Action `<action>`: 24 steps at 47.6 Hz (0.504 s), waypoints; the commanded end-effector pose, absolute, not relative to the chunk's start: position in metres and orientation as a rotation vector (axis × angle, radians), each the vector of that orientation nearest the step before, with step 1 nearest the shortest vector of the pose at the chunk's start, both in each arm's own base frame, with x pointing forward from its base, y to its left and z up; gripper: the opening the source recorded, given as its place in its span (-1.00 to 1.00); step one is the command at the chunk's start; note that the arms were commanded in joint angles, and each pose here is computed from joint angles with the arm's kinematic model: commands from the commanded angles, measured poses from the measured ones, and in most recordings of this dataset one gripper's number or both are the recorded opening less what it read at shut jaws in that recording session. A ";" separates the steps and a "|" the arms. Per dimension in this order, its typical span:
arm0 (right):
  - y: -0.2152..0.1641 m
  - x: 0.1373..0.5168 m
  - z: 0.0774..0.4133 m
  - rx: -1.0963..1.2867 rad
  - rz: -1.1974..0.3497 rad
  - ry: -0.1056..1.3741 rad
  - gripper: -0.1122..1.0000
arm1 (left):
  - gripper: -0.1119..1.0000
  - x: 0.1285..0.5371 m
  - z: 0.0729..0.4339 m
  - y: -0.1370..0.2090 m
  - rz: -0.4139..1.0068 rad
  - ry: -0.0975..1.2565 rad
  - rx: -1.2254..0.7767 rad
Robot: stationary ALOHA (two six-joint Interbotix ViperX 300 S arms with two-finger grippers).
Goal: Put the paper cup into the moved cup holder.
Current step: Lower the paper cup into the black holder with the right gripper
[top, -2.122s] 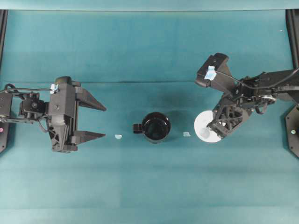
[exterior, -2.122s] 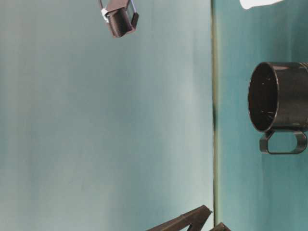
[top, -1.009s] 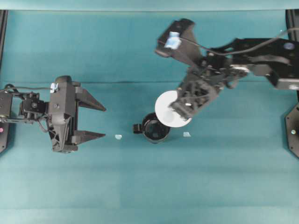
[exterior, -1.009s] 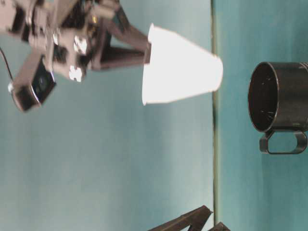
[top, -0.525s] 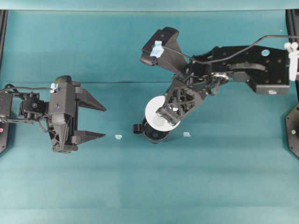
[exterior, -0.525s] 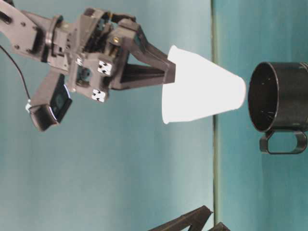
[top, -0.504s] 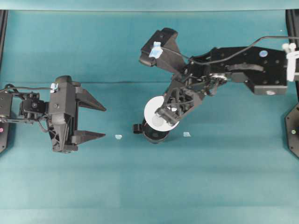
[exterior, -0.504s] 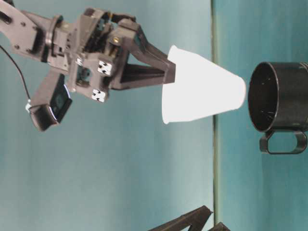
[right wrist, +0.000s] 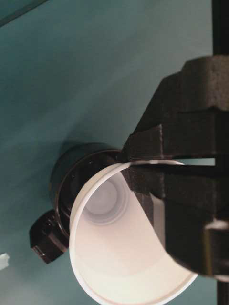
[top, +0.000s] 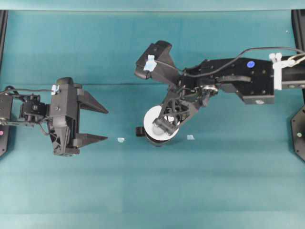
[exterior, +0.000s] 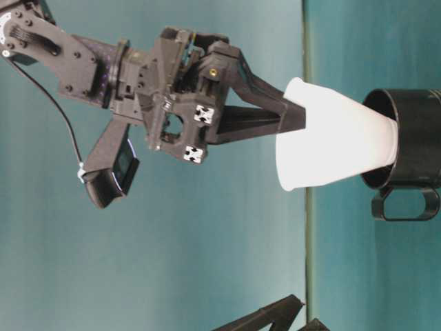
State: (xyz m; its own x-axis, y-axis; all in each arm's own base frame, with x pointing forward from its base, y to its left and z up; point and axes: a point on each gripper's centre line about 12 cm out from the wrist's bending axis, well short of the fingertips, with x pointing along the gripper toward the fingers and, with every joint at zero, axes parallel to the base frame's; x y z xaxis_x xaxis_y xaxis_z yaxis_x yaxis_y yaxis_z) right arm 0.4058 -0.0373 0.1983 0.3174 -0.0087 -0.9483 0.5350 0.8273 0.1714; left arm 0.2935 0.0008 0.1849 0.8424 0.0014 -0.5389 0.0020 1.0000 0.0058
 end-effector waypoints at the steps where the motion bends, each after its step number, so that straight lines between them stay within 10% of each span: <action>1: -0.036 0.409 0.202 0.498 -0.365 1.190 -0.75 | 0.77 0.296 0.190 0.000 -0.003 0.549 0.011; 24: -0.036 0.411 0.193 0.481 -0.368 1.208 -0.75 | 0.77 0.296 0.190 0.000 -0.003 0.549 0.011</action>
